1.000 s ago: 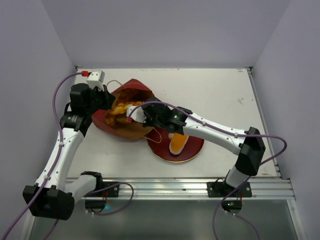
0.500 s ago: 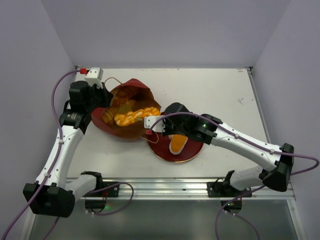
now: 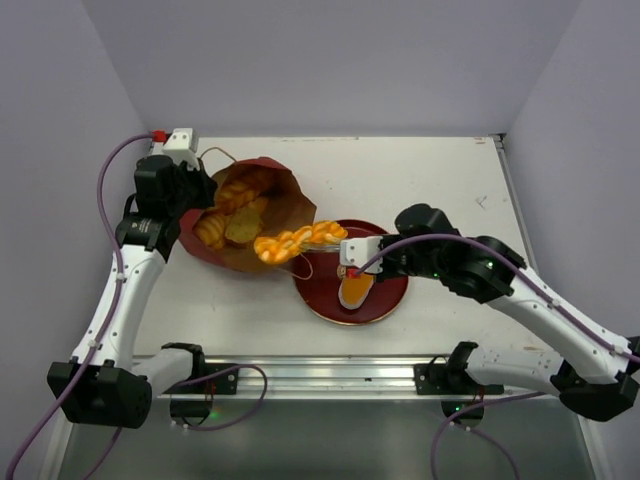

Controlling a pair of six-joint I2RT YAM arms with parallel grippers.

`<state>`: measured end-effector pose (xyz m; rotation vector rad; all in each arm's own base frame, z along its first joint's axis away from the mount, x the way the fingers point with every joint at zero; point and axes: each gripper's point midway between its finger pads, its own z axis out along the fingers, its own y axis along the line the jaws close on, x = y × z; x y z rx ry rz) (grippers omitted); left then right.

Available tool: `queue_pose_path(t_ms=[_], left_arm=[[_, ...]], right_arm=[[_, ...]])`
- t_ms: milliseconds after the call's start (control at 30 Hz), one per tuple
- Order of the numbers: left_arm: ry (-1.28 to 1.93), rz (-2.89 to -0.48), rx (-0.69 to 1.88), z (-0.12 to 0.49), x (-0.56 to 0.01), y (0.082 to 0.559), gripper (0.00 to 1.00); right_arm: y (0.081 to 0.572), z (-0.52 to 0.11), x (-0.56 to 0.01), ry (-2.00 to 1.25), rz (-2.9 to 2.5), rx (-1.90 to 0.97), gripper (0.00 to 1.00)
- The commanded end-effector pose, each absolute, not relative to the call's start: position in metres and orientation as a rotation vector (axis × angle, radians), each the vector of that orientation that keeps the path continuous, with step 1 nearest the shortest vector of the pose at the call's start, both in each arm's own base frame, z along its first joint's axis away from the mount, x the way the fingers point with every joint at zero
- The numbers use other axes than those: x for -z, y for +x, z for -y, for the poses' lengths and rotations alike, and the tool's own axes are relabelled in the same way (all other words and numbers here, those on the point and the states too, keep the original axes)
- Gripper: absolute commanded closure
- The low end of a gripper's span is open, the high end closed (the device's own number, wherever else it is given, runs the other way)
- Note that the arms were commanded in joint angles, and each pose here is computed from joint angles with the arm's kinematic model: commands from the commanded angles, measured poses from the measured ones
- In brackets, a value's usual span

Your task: Take the fake bread out of the paper bag

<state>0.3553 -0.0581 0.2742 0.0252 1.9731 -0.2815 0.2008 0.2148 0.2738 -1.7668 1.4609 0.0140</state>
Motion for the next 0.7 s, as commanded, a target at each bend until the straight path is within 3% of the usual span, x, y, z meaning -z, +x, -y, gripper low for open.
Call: queue_pose_path(t_ms=[0,367,667], left_arm=[[-0.013,-1.952,0.187,0.038,-0.289,0.363,1.0],[-0.084,-1.953,0.149,0.017,-0.288,0.37,1.0],[-0.089,-1.932,0.163,0.012,-0.293,0.364,1.0]], right_arm=[[0.196,-0.187,-0.29,-1.726,-1.439,0.016,1.0],[0.203,-0.122,-0.241,-1.74,-1.597,0.236,1.0],[0.227,-0.129,-0.22,-1.91,-1.544,0.36,1.0]])
